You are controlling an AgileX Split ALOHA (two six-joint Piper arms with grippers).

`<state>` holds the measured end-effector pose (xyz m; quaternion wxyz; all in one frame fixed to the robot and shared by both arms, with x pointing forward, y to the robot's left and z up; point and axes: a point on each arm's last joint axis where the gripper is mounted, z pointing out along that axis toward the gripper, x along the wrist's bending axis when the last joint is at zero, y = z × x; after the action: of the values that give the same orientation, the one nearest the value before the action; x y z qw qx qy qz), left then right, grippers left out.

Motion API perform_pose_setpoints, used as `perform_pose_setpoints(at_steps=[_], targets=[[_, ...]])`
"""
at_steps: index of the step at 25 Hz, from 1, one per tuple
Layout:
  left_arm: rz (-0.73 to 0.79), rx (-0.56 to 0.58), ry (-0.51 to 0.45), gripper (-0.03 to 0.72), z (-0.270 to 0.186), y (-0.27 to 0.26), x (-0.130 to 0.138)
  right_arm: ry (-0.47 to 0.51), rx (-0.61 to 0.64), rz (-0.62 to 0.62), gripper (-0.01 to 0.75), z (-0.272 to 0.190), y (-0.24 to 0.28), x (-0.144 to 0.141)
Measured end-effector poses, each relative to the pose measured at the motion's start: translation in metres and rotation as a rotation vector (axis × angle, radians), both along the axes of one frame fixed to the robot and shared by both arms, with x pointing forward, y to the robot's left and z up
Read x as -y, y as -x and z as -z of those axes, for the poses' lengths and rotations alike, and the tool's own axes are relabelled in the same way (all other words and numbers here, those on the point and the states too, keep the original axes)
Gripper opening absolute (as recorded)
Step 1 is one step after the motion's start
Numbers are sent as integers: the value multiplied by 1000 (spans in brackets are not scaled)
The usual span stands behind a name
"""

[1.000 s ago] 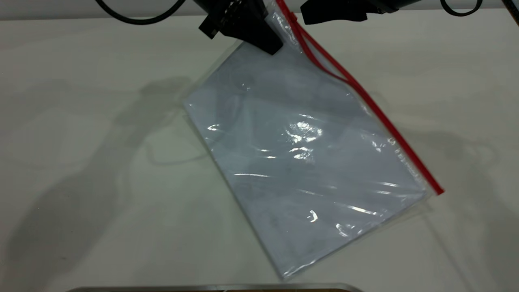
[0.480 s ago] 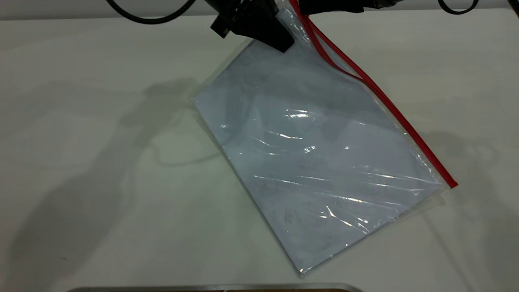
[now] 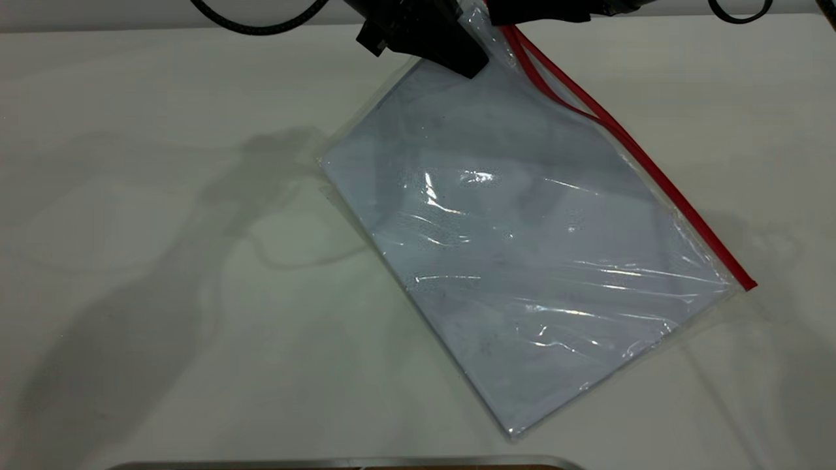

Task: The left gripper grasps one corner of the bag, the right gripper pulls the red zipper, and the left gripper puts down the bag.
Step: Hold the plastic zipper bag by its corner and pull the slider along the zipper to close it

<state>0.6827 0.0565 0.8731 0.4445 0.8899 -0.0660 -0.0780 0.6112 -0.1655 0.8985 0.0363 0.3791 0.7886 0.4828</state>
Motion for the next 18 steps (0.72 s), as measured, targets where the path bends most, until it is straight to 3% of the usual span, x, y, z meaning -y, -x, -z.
perform_pose_setpoints(at_steps=[9, 18], targets=[[-32, -40, -5, 53, 0, 0, 1, 13, 0, 10, 409, 1, -1, 1], [-33, -46, 1, 53, -1, 1, 2, 14, 2, 13, 216, 1, -1, 1]])
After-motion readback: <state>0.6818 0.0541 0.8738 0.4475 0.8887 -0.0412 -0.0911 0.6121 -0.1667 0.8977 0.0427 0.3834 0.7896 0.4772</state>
